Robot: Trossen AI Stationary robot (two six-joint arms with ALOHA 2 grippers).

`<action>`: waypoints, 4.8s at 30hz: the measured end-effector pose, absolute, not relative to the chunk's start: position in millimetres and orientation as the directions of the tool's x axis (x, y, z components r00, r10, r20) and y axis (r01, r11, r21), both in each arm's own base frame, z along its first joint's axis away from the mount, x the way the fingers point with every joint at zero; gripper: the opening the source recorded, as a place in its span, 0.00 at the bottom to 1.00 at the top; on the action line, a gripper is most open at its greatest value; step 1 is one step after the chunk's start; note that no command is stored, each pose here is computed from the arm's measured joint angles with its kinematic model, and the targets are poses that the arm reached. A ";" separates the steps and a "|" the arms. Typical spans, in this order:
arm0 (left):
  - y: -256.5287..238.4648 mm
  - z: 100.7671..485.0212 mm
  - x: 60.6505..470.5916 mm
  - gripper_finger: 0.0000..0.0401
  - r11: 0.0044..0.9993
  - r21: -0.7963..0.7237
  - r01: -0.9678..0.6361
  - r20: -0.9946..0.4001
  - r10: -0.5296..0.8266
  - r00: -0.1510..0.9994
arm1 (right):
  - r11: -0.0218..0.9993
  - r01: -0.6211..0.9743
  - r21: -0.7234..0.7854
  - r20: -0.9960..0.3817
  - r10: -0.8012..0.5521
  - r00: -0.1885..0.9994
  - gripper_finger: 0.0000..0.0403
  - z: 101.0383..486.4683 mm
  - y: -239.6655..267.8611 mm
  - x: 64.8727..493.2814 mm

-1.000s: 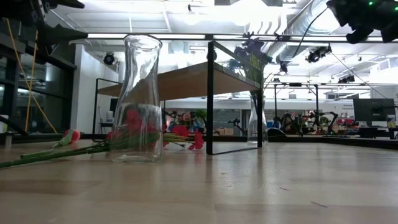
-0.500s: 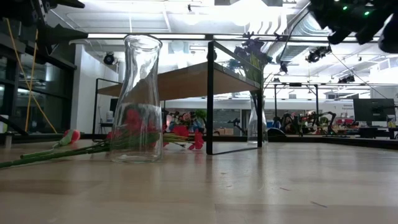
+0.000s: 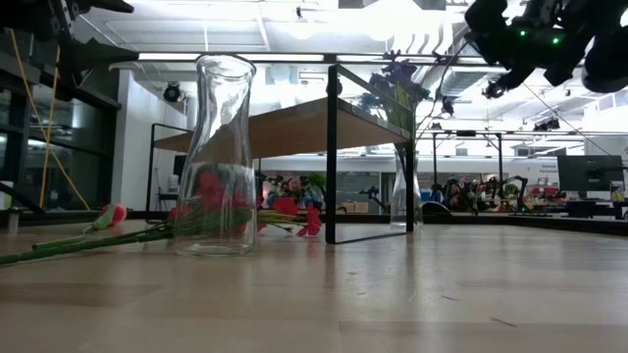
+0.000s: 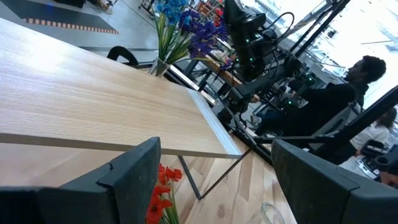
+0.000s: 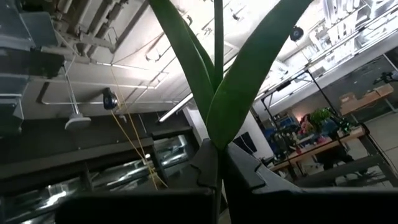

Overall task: Pick and place flowers into a vace then onto a shelf
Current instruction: Put the dark red flower into the top transparent flower vase

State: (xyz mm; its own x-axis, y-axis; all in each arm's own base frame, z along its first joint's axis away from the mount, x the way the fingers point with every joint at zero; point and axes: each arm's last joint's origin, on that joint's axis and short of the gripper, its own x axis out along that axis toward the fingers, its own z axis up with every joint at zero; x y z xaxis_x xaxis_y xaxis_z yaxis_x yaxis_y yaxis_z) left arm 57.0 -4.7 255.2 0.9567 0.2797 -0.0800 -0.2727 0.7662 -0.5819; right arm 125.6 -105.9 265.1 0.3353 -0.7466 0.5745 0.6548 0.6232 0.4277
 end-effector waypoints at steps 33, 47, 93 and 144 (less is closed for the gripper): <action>-4.6 255.3 56.9 0.84 0.765 -0.582 -0.276 -0.079 0.284 0.956 | 0.642 0.588 0.492 0.476 -0.764 0.436 0.00 245.9 -115.9 141.8; -4.4 255.3 56.9 0.84 0.764 -0.581 -0.280 -0.079 0.290 0.954 | 0.635 0.580 0.511 0.431 -0.773 0.466 0.00 241.2 -117.2 144.2; -4.0 255.4 56.8 0.84 0.762 -0.578 -0.291 -0.078 0.304 0.950 | 0.692 0.609 0.388 0.394 -0.722 0.569 0.00 221.0 -121.5 163.8; -4.0 255.3 56.8 0.84 0.763 -0.578 -0.291 -0.078 0.303 0.950 | 0.688 0.647 0.328 0.393 -0.723 0.568 0.00 228.9 -117.5 157.8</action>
State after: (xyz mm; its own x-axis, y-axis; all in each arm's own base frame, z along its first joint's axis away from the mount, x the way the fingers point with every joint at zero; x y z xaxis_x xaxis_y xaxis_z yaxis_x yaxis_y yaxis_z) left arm 56.8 -4.0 255.3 0.9497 0.3033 -0.0782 -0.2911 0.7625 -0.5778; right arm 157.8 -117.5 228.9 0.5684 -0.7225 0.3935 0.6474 0.6879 0.3280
